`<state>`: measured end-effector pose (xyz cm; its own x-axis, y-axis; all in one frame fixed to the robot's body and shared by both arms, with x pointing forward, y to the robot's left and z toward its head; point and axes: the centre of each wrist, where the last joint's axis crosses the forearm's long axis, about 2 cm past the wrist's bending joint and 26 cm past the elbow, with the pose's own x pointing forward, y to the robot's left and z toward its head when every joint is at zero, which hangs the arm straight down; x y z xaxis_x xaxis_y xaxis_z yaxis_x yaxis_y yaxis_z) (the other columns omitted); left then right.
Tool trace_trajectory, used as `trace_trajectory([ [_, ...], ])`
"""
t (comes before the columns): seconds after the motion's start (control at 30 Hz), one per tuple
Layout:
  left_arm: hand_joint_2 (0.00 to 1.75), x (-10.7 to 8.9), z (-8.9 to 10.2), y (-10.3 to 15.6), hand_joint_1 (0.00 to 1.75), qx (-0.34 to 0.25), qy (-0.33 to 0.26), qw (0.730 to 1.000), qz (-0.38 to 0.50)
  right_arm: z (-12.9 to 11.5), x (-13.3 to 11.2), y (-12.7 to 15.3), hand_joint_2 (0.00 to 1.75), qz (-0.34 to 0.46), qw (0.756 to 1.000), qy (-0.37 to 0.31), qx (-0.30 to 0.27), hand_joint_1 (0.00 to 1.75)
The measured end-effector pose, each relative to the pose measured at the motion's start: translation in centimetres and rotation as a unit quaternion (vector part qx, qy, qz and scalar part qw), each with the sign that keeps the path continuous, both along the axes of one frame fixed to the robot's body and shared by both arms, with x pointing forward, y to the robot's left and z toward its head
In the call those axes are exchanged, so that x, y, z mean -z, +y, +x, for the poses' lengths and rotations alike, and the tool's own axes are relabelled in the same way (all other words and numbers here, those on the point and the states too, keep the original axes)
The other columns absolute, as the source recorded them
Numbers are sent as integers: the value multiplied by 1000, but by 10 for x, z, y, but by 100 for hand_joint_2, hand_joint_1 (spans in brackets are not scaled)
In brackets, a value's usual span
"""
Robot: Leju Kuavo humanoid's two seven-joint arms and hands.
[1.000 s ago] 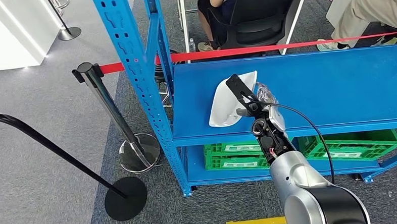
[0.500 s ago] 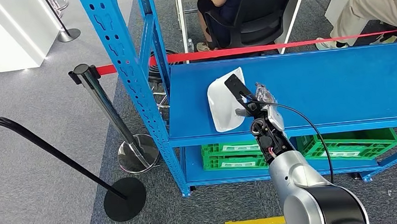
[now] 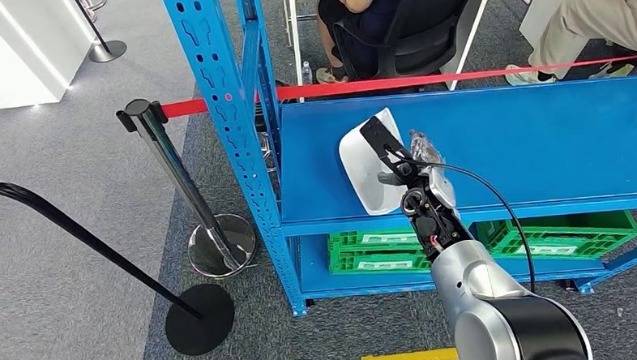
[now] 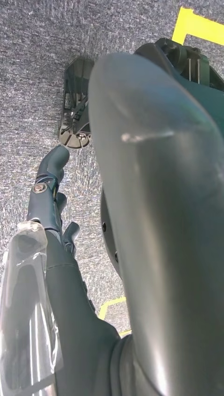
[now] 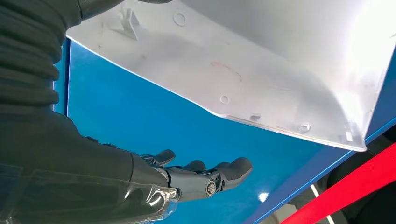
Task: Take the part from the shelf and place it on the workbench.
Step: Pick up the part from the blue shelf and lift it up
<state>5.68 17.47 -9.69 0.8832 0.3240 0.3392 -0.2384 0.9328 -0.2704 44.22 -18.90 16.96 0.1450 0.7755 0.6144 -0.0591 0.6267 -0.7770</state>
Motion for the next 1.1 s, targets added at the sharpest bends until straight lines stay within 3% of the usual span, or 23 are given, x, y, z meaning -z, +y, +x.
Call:
trace_trajectory([
  [0.23,0,0,0,0,0,-4,-1,1000,3,-4,6,4,175,2,1000,17,-3,0],
  [0.53,0,-1,0,-6,0,-2,-2,1000,5,-29,41,17,175,10,998,64,-7,0],
  [1.1,0,-3,0,-12,0,11,-3,1000,5,-36,51,16,175,15,998,67,8,0],
])
